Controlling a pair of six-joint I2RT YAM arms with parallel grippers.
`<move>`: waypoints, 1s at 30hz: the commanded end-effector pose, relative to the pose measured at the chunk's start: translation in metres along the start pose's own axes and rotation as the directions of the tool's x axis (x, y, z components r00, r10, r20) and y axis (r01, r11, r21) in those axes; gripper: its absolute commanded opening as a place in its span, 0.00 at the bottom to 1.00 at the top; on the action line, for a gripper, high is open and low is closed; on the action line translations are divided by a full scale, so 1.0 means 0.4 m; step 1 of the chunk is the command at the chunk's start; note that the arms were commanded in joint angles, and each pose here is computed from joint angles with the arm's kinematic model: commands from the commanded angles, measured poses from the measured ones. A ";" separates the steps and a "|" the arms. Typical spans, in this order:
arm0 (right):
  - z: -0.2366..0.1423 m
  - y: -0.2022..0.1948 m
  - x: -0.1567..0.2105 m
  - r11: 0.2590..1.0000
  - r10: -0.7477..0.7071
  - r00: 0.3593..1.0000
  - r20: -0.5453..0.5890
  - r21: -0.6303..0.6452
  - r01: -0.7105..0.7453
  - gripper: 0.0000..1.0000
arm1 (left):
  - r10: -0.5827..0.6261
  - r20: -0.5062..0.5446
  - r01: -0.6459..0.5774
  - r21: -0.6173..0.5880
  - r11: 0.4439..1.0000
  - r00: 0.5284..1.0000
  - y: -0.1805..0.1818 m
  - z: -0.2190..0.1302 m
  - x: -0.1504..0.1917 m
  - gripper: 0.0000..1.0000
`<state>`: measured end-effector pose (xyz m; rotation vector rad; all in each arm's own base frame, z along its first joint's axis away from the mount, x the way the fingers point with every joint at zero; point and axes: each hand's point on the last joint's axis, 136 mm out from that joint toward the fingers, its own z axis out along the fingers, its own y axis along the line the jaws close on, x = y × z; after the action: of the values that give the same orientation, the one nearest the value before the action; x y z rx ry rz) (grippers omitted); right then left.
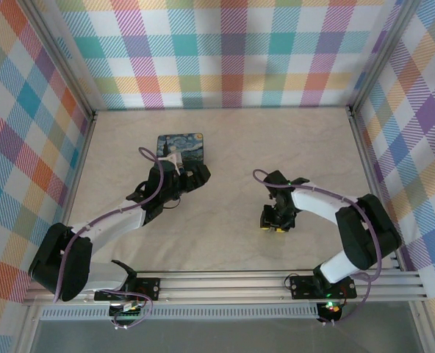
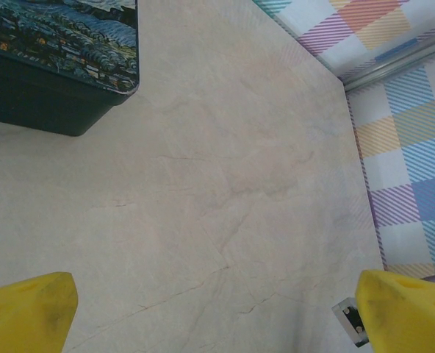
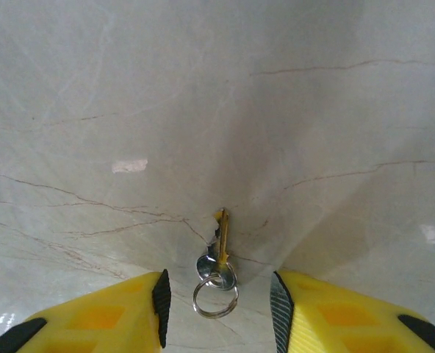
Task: Unlock a padlock with a key
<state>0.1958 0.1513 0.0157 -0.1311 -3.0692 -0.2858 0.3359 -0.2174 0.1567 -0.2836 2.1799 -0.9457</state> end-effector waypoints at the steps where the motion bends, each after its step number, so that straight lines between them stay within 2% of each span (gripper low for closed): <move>1: -0.004 -0.001 0.004 0.998 -0.026 1.000 -0.015 0.049 0.026 0.41 | 0.010 0.019 -0.010 0.016 1.000 1.000 -0.022 -0.014 -0.010 0.97; 11: 0.010 0.001 0.006 0.992 -0.059 0.998 -0.033 0.111 0.062 0.36 | 0.013 0.017 -0.013 0.009 1.000 1.000 -0.019 -0.015 -0.009 0.97; 30: 0.006 0.010 0.004 0.989 -0.083 0.996 -0.018 0.125 0.084 0.13 | 0.015 0.013 -0.015 0.003 1.000 1.000 -0.020 -0.015 -0.010 0.98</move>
<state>0.1942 0.1468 0.0124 -0.0255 -3.0789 -0.0585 0.3341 -0.2144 0.1537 -0.2929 2.1947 -0.9263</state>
